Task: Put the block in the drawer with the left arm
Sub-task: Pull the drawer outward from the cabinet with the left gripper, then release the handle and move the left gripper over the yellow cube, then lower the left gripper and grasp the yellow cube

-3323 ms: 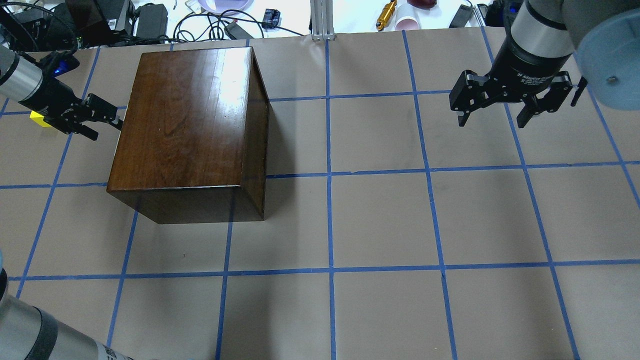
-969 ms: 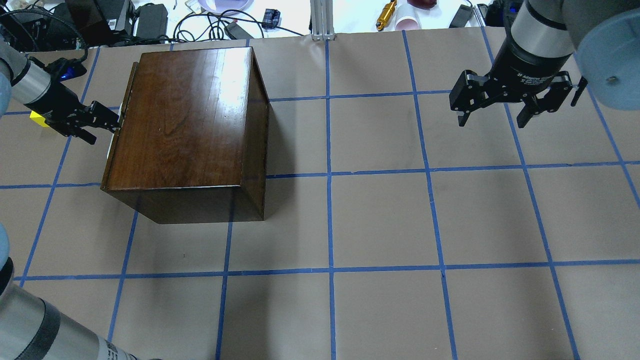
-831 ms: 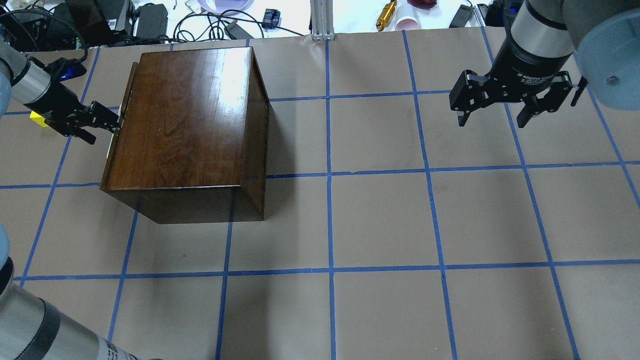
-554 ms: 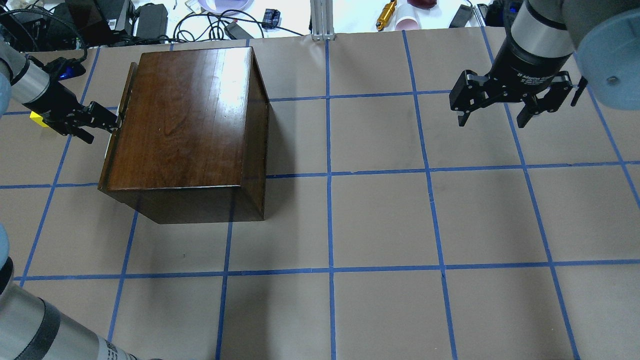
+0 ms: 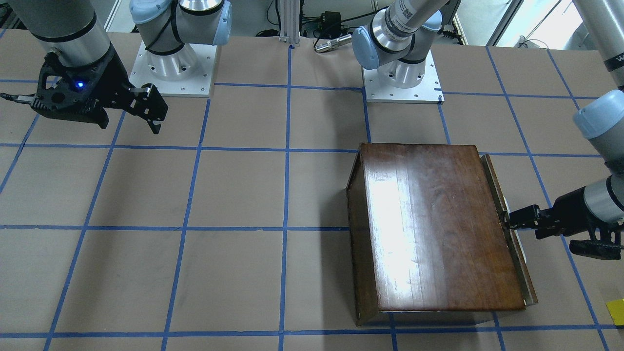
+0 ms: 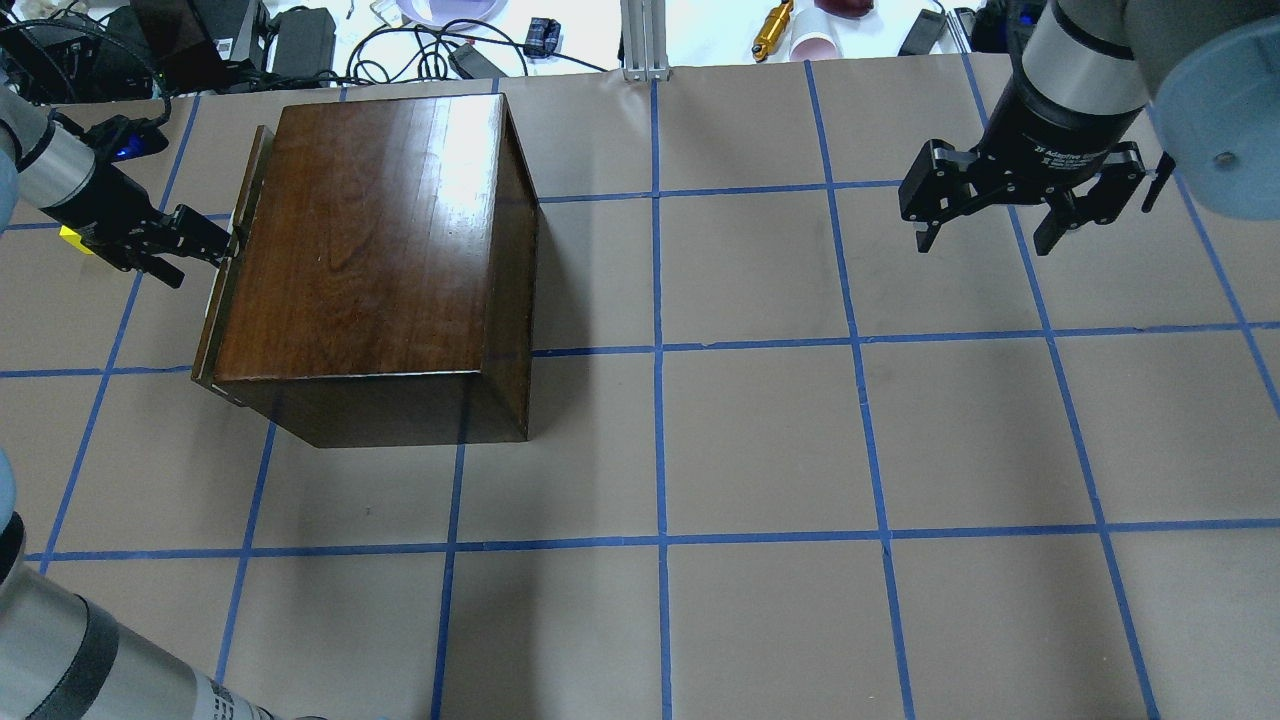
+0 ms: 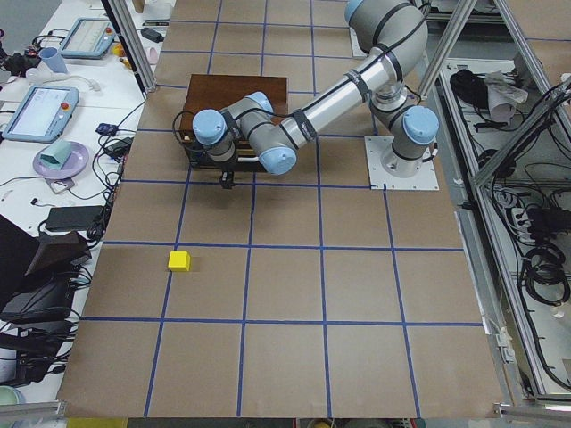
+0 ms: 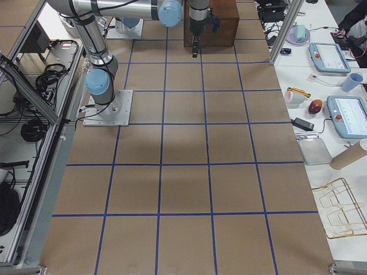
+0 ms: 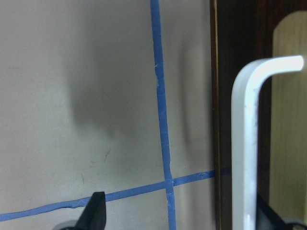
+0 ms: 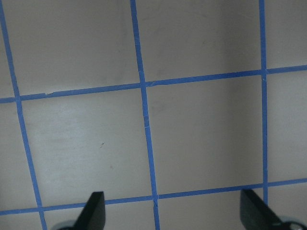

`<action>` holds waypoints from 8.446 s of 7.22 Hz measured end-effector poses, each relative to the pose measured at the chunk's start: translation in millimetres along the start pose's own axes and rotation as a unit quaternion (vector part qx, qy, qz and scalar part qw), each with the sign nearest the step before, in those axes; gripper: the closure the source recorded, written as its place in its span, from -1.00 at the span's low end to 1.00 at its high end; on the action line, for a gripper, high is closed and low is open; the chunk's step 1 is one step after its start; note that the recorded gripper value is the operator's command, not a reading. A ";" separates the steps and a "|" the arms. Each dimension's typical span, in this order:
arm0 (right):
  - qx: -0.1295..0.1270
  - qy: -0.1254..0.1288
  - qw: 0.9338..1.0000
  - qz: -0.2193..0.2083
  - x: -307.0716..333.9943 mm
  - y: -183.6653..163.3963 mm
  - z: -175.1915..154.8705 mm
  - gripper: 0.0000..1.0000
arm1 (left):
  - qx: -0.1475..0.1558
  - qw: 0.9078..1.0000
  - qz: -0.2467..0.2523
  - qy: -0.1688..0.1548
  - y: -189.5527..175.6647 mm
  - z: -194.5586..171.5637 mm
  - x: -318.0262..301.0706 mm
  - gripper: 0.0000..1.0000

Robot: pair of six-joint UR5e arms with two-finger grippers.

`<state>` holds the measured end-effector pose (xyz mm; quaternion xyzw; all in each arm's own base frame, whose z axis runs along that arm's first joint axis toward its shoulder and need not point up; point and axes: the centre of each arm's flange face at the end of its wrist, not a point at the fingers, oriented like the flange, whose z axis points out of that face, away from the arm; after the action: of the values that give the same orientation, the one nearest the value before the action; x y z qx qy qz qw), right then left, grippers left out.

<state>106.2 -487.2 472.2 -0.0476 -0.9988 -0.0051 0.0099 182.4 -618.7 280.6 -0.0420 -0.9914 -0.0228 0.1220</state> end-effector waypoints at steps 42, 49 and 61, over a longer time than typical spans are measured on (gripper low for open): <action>0.000 0.000 1.000 0.000 0.0 0.0 0.2 -1.00 | -0.003 0.997 0.071 -0.017 -9.4 -41.5 -95.6 -1.00; 0.000 0.000 1.000 0.000 0.0 0.0 0.0 -1.00 | 0.049 0.990 0.058 -0.121 -20.1 -108.0 -134.8 -1.00; 0.000 0.000 1.000 0.000 0.1 0.0 0.0 -1.00 | 0.119 0.984 -0.019 -0.128 -82.4 11.4 -253.8 -0.95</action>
<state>106.1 -487.2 472.2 -0.0477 -0.9988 -0.0051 0.0099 417.8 -719.8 204.8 -0.0110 -0.9950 0.0989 -0.0022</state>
